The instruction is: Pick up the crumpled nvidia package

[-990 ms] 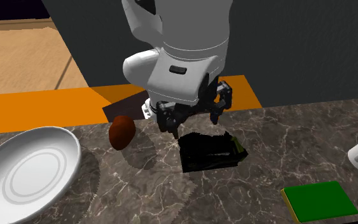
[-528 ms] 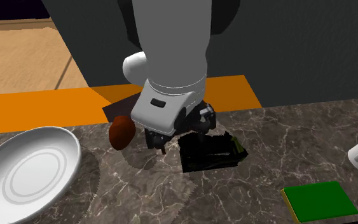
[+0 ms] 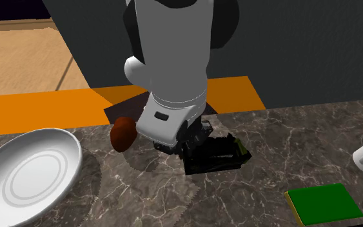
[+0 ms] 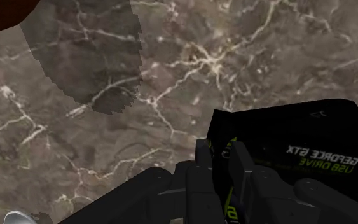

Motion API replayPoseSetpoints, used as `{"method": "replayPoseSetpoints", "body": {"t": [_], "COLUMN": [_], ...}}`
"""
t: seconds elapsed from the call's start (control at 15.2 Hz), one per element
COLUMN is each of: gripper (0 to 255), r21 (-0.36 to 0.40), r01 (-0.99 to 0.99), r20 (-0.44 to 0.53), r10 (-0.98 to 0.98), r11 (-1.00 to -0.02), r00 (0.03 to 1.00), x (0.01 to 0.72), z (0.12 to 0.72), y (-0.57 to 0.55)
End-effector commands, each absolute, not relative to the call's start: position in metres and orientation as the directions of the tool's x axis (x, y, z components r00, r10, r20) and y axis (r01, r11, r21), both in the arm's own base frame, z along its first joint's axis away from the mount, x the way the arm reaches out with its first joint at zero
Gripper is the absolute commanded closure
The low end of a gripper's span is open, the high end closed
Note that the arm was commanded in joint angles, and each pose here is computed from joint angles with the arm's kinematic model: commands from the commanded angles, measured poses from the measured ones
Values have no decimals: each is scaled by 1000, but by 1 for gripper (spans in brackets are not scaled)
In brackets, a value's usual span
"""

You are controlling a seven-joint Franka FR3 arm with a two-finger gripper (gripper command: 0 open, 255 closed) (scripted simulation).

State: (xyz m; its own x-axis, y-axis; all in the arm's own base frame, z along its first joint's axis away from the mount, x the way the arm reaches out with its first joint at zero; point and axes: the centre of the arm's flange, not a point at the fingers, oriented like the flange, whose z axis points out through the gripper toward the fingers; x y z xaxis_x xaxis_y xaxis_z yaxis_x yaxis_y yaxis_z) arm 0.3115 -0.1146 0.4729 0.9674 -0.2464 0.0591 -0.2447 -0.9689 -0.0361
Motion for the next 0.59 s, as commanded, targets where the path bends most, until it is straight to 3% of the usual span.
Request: {"method": "replayPoseSetpoints", "body": {"t": [0.0, 0.53], "gripper": [255, 255], "r21": [-36, -36], "r01": [-245, -245], "r20": [59, 59], "r10": [-246, -246], "r11": [-969, -969], "r00": [967, 967], "x": [311, 311], "z": [473, 484], "y": [-115, -115]}}
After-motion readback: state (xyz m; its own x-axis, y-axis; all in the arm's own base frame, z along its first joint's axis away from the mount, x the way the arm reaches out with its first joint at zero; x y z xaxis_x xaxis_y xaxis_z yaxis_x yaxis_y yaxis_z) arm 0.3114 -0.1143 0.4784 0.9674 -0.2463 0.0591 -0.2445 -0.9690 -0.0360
